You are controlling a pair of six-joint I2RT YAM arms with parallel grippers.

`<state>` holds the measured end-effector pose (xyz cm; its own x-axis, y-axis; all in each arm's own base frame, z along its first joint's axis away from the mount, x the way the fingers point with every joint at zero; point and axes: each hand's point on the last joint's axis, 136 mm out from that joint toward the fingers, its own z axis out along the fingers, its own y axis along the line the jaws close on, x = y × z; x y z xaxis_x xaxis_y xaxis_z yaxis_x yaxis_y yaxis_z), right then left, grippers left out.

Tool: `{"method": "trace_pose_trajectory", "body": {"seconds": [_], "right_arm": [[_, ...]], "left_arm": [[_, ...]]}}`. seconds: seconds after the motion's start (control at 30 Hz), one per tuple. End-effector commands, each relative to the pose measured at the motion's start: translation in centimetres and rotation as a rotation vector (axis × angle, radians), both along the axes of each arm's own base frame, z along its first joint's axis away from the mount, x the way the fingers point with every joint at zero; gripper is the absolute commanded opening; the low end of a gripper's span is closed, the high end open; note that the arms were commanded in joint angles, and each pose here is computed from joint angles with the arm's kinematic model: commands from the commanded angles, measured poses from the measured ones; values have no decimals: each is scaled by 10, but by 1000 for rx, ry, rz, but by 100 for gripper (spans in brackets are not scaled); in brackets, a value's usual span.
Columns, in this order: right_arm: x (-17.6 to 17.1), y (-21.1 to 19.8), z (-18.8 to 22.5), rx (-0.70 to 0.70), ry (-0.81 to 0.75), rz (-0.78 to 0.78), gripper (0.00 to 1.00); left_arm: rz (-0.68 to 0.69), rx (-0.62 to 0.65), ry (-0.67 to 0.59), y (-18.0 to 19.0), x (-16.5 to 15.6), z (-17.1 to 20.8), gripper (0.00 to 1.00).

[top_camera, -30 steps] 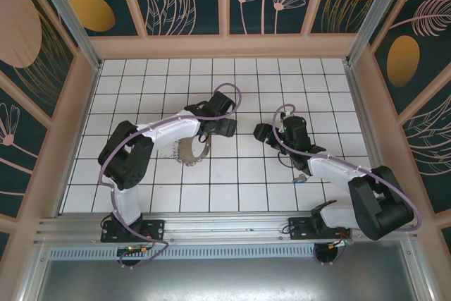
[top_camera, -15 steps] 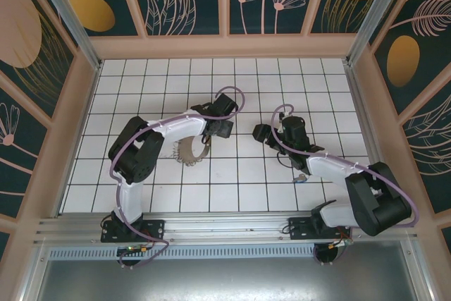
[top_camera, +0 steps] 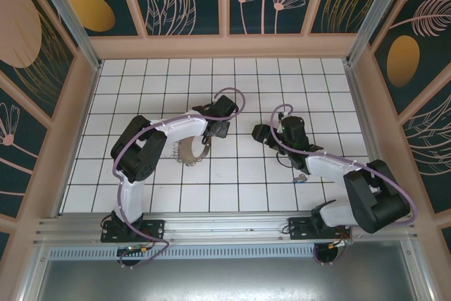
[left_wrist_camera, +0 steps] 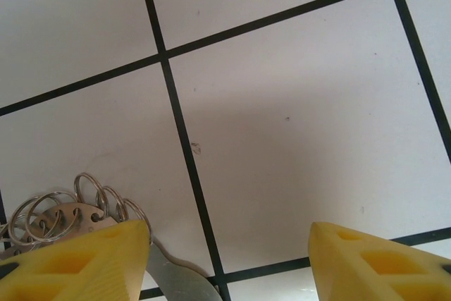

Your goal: Put the keys on the keyring

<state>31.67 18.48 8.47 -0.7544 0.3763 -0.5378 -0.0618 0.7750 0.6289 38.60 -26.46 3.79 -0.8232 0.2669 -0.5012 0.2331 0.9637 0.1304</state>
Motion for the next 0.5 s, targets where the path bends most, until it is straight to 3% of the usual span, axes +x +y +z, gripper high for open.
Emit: {"method": "trace_pose_trajectory", "body": {"seconds": [0.0, 0.47], "right_arm": [[0, 3, 0, 16, -6, 5, 79], [1, 3, 0, 18, -4, 1, 79]], "left_arm": [[36, 37, 5, 12, 1, -6, 57], [58, 42, 21, 26, 1, -18, 43]]}}
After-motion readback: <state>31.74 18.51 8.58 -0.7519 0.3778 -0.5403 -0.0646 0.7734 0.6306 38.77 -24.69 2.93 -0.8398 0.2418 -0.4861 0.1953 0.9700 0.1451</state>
